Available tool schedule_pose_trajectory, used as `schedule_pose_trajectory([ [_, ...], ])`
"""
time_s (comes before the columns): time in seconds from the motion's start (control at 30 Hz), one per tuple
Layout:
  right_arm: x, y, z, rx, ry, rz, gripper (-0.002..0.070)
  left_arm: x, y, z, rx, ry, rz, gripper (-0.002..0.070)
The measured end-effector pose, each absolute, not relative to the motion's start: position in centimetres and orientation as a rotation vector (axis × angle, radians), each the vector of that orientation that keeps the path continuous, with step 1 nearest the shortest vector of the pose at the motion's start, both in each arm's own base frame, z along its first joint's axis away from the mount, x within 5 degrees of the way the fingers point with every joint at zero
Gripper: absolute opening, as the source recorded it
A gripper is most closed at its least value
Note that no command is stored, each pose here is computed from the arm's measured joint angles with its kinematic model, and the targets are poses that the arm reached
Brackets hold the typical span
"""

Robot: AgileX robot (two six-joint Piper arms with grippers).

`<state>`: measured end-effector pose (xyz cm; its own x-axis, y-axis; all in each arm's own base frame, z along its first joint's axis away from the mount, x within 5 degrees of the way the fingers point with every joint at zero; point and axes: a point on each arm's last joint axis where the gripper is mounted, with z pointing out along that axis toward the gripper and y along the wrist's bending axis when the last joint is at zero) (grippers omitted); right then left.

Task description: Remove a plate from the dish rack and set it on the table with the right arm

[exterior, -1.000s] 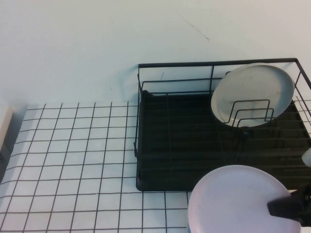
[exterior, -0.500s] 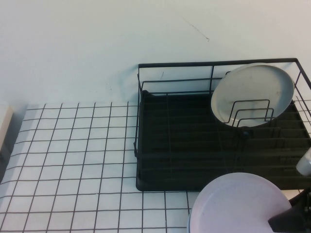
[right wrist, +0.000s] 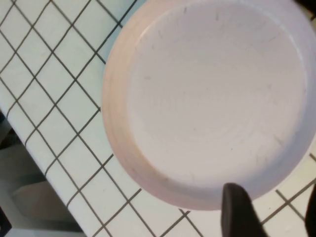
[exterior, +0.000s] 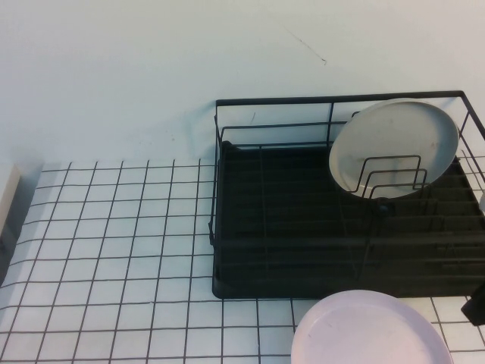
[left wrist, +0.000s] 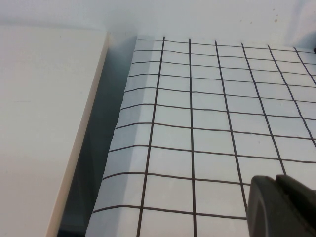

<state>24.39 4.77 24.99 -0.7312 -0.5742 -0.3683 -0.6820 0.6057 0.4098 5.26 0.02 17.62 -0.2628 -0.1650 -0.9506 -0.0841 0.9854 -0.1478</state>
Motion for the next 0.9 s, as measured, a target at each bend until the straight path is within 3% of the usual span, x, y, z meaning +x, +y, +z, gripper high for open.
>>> schedule_pose_trajectory([
  [0.2, 22.5, 4.8, 28.8, -1.047, 2.518, 0.702, 0.0092, 5.3, 0.0, 17.6, -0.183, 1.839, -0.079, -0.0003],
  [0.3, 20.1, 4.9, 31.6, -1.052, 2.413, 0.624, 0.0029, 5.3, 0.0, 17.6, -0.183, 1.839, -0.079, -0.0003],
  [0.6, 9.6, 5.1, 39.0, -0.999, 1.973, 0.344, 0.0005, 5.3, 0.0, 17.6, -0.183, 1.839, -0.079, -0.0003],
  [0.9, 4.4, 5.4, 40.5, -0.987, 1.789, 0.28, 0.0002, 5.3, 0.0, 17.6, -0.183, 1.839, -0.079, -0.0003],
])
